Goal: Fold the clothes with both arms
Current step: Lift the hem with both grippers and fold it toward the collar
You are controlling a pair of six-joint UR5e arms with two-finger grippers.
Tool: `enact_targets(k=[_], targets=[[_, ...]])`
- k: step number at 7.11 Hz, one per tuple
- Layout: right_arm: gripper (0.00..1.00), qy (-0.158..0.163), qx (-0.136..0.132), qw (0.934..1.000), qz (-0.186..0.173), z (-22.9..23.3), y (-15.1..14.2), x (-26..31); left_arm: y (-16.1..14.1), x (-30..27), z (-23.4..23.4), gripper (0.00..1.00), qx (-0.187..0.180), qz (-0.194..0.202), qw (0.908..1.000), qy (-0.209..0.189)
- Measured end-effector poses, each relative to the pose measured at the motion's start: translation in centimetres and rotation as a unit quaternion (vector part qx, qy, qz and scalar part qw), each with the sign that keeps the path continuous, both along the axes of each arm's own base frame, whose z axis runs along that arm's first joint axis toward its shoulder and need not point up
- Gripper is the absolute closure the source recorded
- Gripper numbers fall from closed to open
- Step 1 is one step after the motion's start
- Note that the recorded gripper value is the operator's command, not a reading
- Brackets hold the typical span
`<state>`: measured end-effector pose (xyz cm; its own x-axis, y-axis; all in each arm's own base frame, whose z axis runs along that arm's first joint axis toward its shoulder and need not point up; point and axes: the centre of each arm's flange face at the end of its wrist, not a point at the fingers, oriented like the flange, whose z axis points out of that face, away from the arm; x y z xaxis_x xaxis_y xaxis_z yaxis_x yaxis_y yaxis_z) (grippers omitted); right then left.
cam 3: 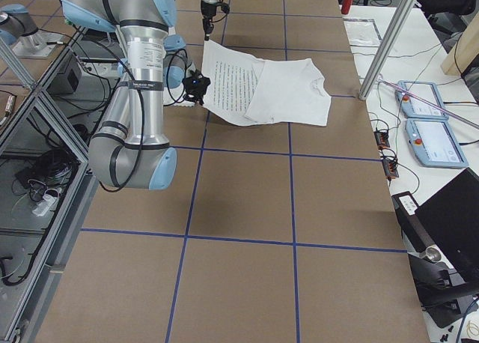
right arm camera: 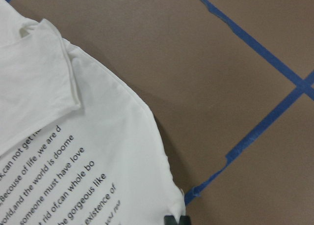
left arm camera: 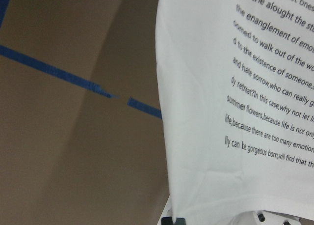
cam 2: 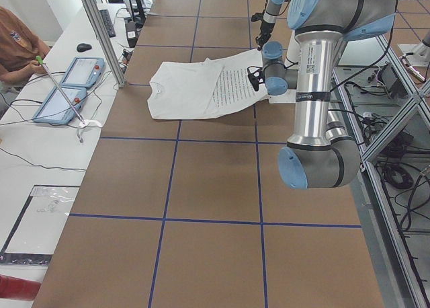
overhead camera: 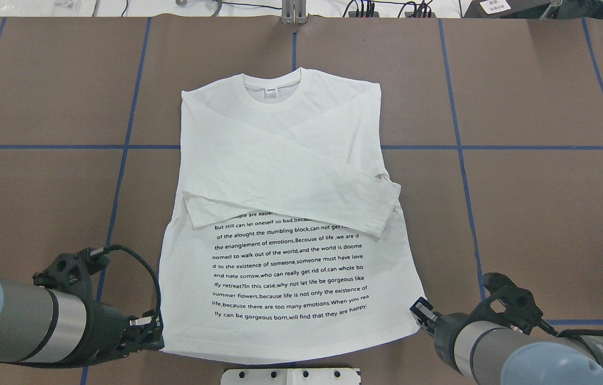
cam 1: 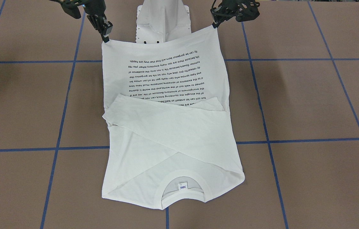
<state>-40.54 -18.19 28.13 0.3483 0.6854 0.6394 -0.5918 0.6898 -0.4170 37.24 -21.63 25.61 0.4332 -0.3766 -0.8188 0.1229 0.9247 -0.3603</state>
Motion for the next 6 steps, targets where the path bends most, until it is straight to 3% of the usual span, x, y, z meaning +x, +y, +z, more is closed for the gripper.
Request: enact_targets(k=[1,3,4,6], targets=[[1.00,-0.005,0.013,0.9999,-0.003,-1.1,-3.1,0.3,-3.7,-0.4,-0.6,1.00,0.045,-0.021,0.9987,0.005],[1.00,0.002,0.046,0.9989,-0.008,-2.8,-12.5,-0.2,-14.8,1.2,-0.4,1.00,0.127,-0.066,0.9893,-0.025],[1.00,0.010,0.057,0.9983,-0.011,-3.4,-17.5,-0.1,-19.9,1.6,0.4,1.00,0.149,-0.081,0.9843,-0.048],[1.00,0.036,0.077,0.9964,-0.007,-3.8,-26.1,0.0,-27.3,0.6,1.4,1.00,0.173,-0.107,0.9760,-0.079]])
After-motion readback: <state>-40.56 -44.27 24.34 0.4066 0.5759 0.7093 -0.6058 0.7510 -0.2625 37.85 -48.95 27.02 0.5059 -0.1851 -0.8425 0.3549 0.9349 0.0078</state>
